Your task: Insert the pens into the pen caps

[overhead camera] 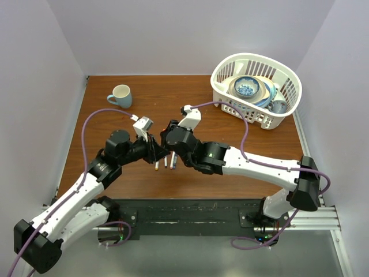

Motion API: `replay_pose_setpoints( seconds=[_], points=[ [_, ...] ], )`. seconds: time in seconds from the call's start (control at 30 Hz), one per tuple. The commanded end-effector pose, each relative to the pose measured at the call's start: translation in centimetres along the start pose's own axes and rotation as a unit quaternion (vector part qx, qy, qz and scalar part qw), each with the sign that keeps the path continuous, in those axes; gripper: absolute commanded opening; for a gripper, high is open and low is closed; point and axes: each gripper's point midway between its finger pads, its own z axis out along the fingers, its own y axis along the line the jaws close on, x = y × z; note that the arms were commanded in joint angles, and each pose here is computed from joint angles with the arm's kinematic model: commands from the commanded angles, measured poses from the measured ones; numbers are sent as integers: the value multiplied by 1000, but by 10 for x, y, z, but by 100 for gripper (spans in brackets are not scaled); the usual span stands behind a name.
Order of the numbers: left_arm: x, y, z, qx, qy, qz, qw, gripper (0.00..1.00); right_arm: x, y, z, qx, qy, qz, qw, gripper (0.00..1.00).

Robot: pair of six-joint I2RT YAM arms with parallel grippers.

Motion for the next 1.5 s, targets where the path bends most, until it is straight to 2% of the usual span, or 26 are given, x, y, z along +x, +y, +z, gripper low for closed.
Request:
replay_pose_setpoints(
  seconds=[0.0, 0.17, 0.3, 0.5, 0.67, 0.77, 1.07, 1.23, 1.4, 1.47],
  points=[
    [-85, -27, -16, 18, -146, 44, 988, 0, 24, 31, -39, -68, 67, -6, 995, 43],
    [-85, -43, -31, 46, -152, 57, 986, 0, -5, 38, -57, -108, 38, -12, 993, 55],
    [-78, -63, -43, 96, -145, 69, 982, 0, -20, 43, -76, -155, 29, -47, 986, 74],
    [-60, -92, -61, 178, -126, 98, 971, 0, -43, 50, -107, -226, 10, -78, 971, 77],
    [-40, -115, -70, 261, -93, 107, 955, 0, -67, 60, -131, -270, -8, -101, 958, 76],
    [-35, -124, -79, 292, -94, 103, 946, 0, -72, 62, -139, -278, 0, -121, 953, 77],
    [-29, -135, -84, 334, -74, 102, 934, 0, -75, 77, -146, -302, 12, -149, 942, 75],
    [-26, -140, -88, 358, -69, 106, 925, 0, -72, 79, -143, -305, 12, -154, 940, 63],
    [-22, -147, -93, 386, -58, 104, 915, 0, -65, 86, -145, -324, 20, -171, 930, 54],
    [-22, -147, -94, 387, -56, 105, 914, 0, -63, 85, -143, -322, 21, -172, 931, 47]
  ],
)
